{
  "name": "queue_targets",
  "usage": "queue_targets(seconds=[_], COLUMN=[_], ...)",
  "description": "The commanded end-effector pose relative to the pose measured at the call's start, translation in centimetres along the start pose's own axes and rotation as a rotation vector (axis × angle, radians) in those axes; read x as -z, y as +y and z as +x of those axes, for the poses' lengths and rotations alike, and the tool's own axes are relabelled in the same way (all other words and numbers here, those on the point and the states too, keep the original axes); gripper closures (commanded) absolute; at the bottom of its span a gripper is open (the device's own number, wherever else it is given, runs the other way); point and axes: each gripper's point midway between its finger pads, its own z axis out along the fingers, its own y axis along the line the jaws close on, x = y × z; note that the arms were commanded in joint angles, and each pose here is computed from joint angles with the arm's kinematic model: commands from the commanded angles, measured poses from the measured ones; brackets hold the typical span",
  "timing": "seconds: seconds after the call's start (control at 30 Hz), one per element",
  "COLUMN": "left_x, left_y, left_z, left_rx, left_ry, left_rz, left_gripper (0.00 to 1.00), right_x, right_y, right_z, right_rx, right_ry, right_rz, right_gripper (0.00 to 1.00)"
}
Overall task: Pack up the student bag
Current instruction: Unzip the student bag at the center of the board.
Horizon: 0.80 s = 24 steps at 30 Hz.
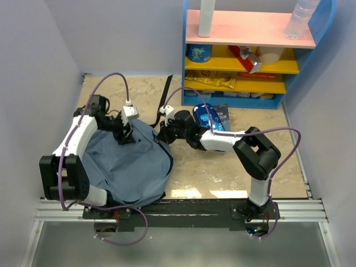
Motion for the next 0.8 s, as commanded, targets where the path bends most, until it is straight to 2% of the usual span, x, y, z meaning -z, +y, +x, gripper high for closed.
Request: queue_targets(seconds=[0.0,0.13,0.3,0.4,0.43,0.6,0.67,0.77], left_x=[-1.1,-4.1,-7.8,-9.2,-9.4,-9.5,-9.4,-8.9], left_y=[3.5,5.3,9.7,11.0,11.3,11.4,12.0,13.0], left_z=[-6.6,-7.6,-4.2,-1.9,-1.4,2.0,3.0,4.1], left_rx=[-0.094,-0.100,-0.026,0.011,0.013,0.030,0.040,0.069], left_ry=[-0.130,-0.134,-0.027,0.036,0.048,0.139,0.174,0.193], left_rz=[-0.039,0.001,-0.023,-0.057,-0.068,-0.146,-0.186,-0.235], left_gripper=[0.25,0.22,0.26,0.37,0.45,0.67,0.80,0.90], right_x=[1.1,1.3,1.8,2.1,2.2,2.5,2.5,2.7], right_y=[1.3,1.6,1.8,1.7,1.7,1.1,0.9,0.2], right_z=[-3.7,-4.1,-4.1,-4.0,-4.0,-3.5,-3.3,-2.8], right_rx=[-0.001,-0.007,-0.004,-0.003,0.001,-0.001,-0.001,-0.009], right_ry=[-0.101,-0.109,-0.109,-0.109,-0.109,-0.092,-0.086,-0.074], right_rz=[-0.042,-0.053,-0.056,-0.048,-0.046,-0.022,-0.014,0.010], right_gripper=[1.00,1.00,1.00,1.00,1.00,1.00,1.00,1.00])
